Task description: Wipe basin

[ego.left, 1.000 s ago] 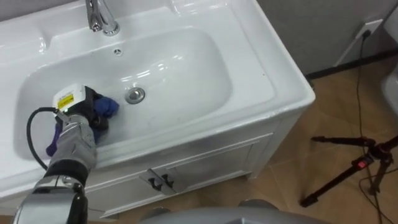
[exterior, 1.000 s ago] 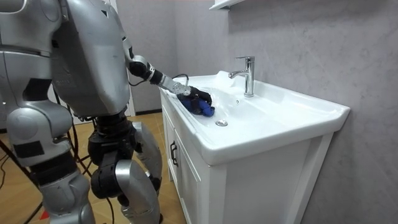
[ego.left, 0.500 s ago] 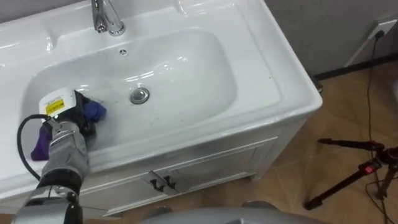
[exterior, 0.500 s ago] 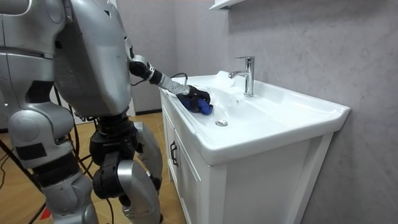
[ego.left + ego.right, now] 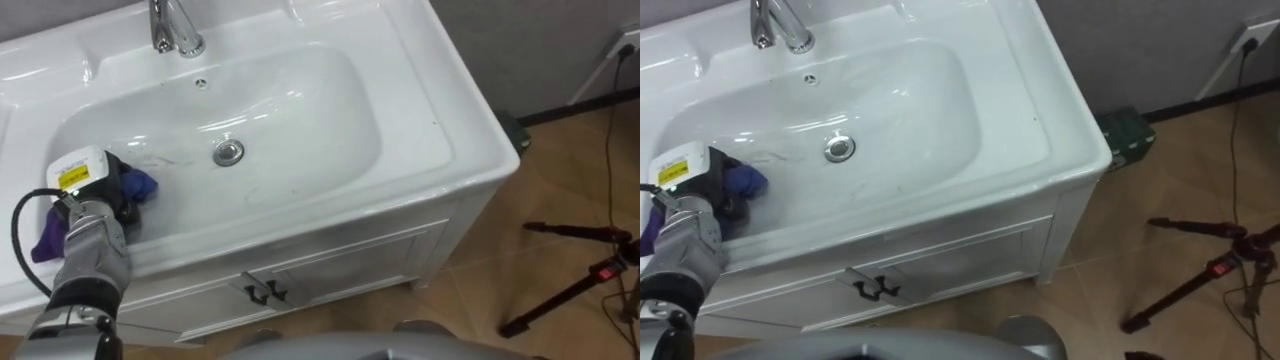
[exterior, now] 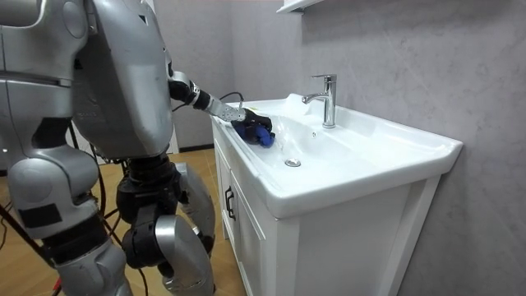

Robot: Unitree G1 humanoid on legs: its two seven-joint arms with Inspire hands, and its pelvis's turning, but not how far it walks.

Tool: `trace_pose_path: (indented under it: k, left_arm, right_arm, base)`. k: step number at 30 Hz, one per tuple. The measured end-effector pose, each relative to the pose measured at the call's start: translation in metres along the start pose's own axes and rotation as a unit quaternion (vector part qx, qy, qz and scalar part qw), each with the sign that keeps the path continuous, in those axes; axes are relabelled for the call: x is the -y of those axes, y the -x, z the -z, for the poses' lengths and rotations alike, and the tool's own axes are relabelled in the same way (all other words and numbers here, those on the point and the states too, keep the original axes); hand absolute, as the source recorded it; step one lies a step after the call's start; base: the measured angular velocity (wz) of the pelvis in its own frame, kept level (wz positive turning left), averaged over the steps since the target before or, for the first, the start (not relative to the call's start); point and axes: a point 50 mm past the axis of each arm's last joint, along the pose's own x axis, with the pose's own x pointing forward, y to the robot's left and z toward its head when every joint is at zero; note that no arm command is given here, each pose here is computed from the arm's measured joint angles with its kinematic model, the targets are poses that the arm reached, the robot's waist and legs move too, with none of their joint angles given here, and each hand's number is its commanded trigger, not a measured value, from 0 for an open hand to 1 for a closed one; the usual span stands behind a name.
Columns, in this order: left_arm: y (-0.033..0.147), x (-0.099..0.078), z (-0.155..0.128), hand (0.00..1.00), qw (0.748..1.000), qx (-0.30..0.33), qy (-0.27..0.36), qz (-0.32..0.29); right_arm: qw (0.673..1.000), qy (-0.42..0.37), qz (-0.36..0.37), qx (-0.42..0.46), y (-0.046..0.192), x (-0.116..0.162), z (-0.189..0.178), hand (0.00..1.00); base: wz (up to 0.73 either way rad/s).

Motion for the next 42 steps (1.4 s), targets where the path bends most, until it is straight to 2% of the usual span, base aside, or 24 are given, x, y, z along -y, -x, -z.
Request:
trace_pose_path:
  k: [7, 12, 17, 22, 28, 34, 42]
  left_arm:
    - [-0.008, -0.009, -0.016, 1.00, 1.000, 0.014, -0.006, -0.010]
    - [-0.019, -0.028, -0.035, 1.00, 0.999, 0.021, 0.007, -0.026]
    - [-0.030, -0.050, -0.053, 1.00, 0.997, 0.014, 0.072, -0.037]
    - [-0.035, -0.063, -0.065, 1.00, 0.996, 0.021, 0.071, -0.055]
    - [-0.035, -0.068, -0.075, 1.00, 0.996, 0.025, 0.062, -0.064]
    - [-0.035, -0.067, -0.079, 1.00, 0.993, 0.020, 0.102, -0.052]
    - [-0.032, -0.066, -0.096, 1.00, 0.990, 0.036, 0.129, -0.045]
  right_arm:
    - [1.000, 0.003, 0.000, 0.026, -0.001, -0.003, -0.019, 0.00]
    - [0.999, 0.005, 0.002, 0.031, -0.002, -0.005, -0.033, 0.00]
    - [0.999, 0.016, 0.018, 0.037, -0.003, -0.010, -0.040, 0.00]
    - [0.999, 0.031, 0.015, 0.026, -0.004, -0.020, -0.036, 0.00]
    - [0.999, 0.021, 0.018, 0.034, -0.004, -0.024, -0.041, 0.00]
    - [0.999, 0.014, 0.013, 0.046, -0.003, -0.025, -0.049, 0.00]
    - [0.998, 0.047, 0.006, 0.041, -0.003, -0.030, -0.049, 0.00]
  base:
    - [0.05]
    - [-0.09]
    - [-0.07]
    - [-0.04]
    - [-0.02]
    - [-0.06]
    - [0.02]
